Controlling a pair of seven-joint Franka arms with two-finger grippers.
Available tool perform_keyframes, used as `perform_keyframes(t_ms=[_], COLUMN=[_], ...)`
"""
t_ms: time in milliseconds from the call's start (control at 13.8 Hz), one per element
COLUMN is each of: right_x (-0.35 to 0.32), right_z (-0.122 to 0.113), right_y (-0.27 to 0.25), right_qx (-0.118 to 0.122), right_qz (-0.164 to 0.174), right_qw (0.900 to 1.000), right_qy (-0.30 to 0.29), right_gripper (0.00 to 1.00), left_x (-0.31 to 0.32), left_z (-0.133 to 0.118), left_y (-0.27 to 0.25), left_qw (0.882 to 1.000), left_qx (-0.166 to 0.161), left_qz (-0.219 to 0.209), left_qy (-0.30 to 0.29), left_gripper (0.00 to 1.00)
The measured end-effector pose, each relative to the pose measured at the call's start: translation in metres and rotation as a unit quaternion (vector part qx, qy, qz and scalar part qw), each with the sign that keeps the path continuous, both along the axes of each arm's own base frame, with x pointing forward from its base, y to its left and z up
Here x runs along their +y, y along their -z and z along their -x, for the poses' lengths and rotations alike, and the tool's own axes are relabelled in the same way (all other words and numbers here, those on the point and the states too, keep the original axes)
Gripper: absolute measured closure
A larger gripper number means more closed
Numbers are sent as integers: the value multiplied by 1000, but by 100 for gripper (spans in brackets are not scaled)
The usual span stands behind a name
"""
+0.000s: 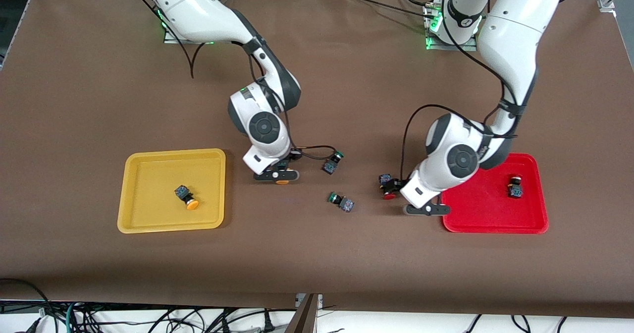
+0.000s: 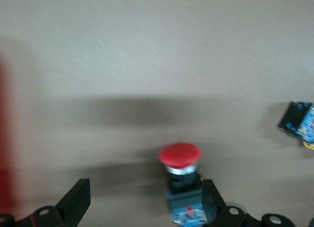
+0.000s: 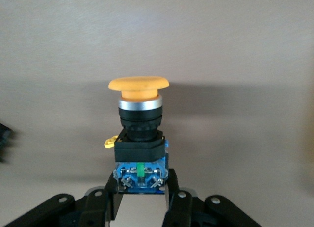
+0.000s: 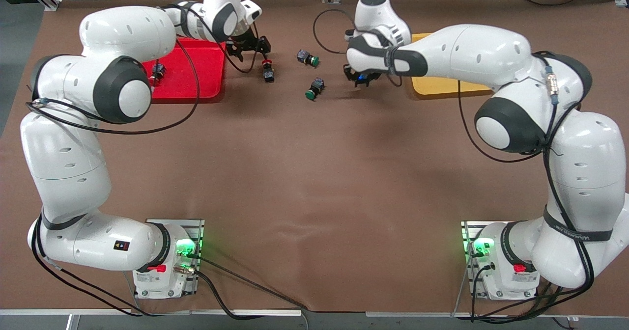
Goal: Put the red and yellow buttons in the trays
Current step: 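Place the orange button in the yellow tray while the left gripper grasps the red button, then carry the red button to the red tray while the right gripper withdraws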
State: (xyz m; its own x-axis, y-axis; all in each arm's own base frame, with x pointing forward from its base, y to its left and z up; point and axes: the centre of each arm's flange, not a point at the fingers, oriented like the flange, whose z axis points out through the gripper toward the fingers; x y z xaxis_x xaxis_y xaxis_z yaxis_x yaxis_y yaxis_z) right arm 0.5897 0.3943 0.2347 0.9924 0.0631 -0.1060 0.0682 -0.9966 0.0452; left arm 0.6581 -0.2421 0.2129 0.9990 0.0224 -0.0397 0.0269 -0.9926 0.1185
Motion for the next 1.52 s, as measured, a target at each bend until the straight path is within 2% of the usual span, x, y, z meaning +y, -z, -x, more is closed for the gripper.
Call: perform_keyframes(t_ms=[217, 434, 578, 795, 867, 1012, 1229, 1301, 1518], right_x=[-65, -139, -184, -217, -222, -226, -219, -214, -199], right_z=[-24, -31, -27, -20, -22, -24, -28, -29, -22], right_y=[-32, -22, 1, 23, 23, 18, -16, -35, -111], right_qx=[19, 33, 36, 40, 40, 37, 20, 13, -14], right_qz=[31, 43, 32, 18, 10, -14, -36, -42, -68], right_qw=[998, 994, 994, 994, 995, 997, 997, 998, 996], right_qy=[-53, -92, -96, -96, -87, -70, -61, -55, -49], right_gripper=[61, 61, 61, 61, 56, 37, 5, 1, 0], left_x=[-18, -26, -27, -30, -31, -28, -7, 8, 73], left_z=[8, 8, 10, 11, 11, 6, -12, -20, -38], left_y=[9, 19, 30, 33, 32, 26, -6, -20, -45], left_qw=[1000, 1000, 1000, 999, 999, 999, 998, 998, 998], left_qx=[4, -11, -15, -13, -14, -12, 14, 18, 23], left_qz=[-2, -8, -19, -21, -20, -23, -46, -51, -53], left_qy=[-12, -12, -8, -32, -38, -42, -46, -39, 10], left_gripper=[0, 0, 19, 54, 60, 60, 60, 60, 60])
